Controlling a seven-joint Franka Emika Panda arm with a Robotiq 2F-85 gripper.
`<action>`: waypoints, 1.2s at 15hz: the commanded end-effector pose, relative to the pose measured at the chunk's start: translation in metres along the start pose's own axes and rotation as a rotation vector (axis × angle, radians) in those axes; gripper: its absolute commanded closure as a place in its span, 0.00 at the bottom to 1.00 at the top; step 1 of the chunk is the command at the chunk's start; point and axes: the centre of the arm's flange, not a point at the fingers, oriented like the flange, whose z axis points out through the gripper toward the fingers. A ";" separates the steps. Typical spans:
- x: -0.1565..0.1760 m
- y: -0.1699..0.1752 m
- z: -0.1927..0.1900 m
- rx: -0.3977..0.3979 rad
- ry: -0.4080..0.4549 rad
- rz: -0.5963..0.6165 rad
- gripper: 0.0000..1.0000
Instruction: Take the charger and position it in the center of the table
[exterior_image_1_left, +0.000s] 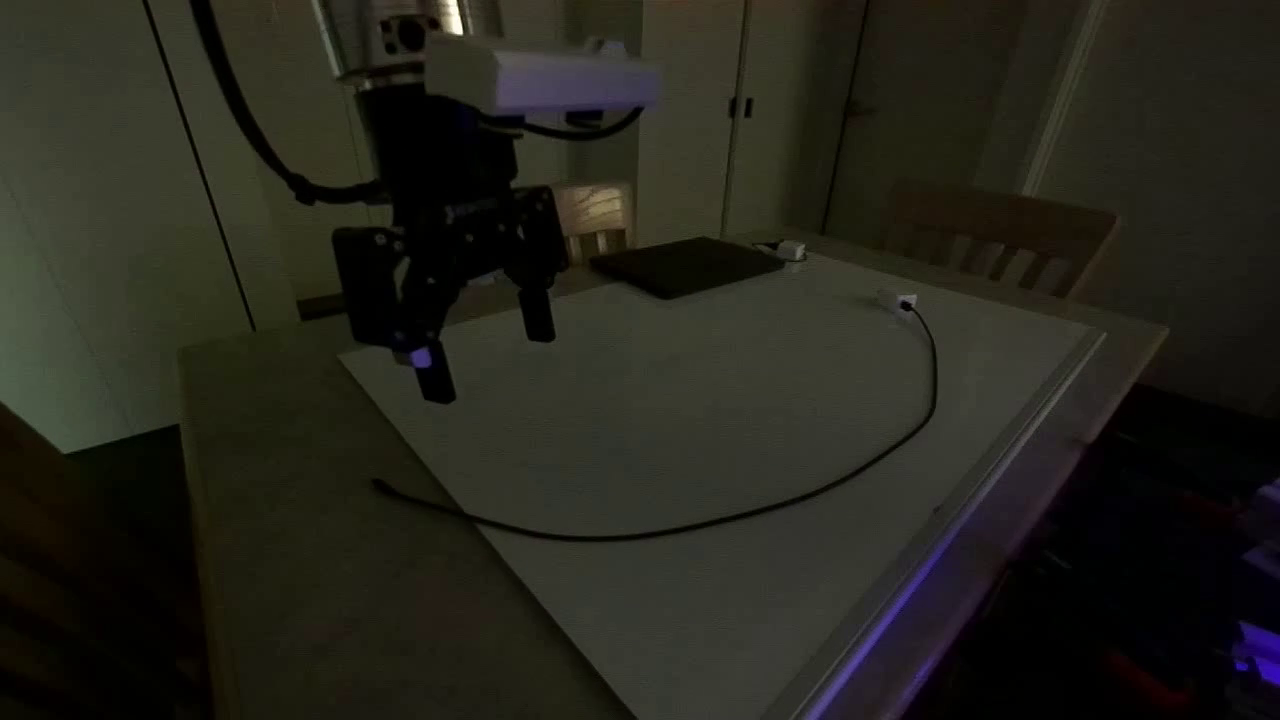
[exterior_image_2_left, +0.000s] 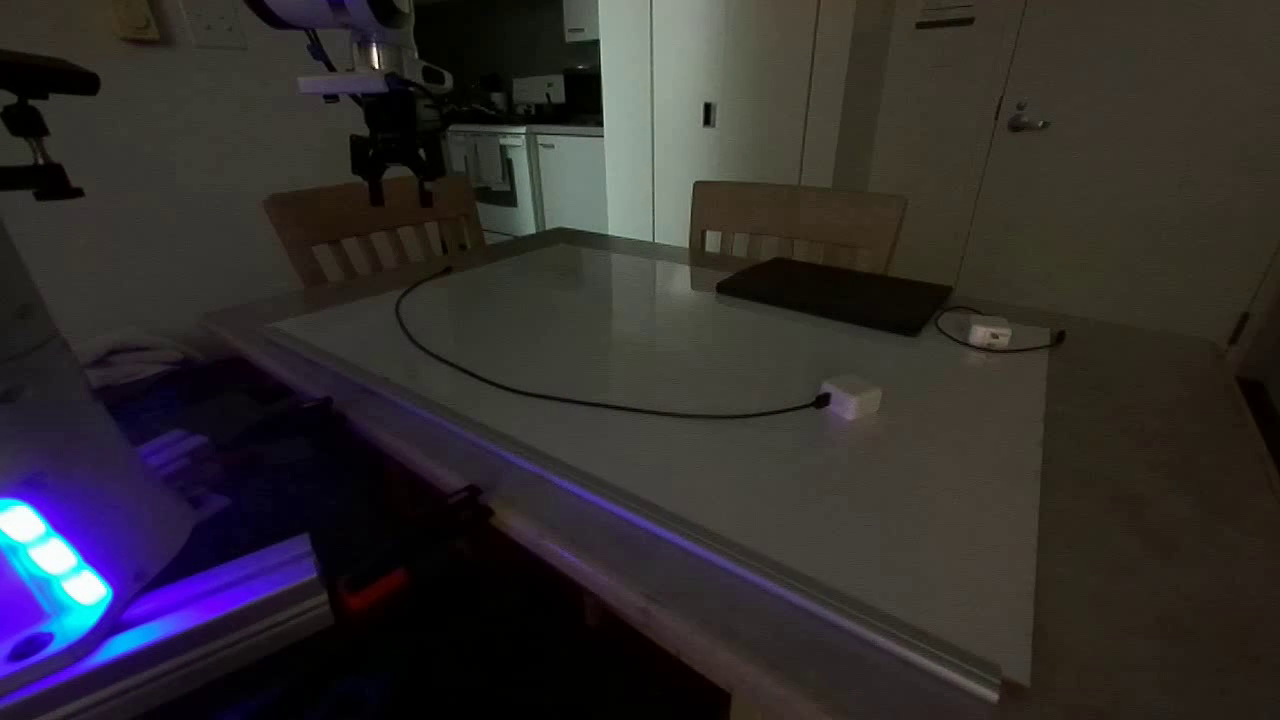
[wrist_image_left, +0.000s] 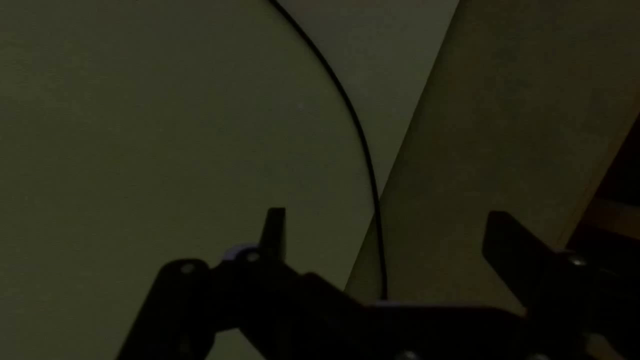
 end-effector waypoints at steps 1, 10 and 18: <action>0.020 -0.010 0.011 -0.008 0.024 0.074 0.00; 0.044 -0.015 0.052 -0.011 0.070 0.205 0.00; 0.070 -0.022 0.081 0.039 0.061 0.069 0.00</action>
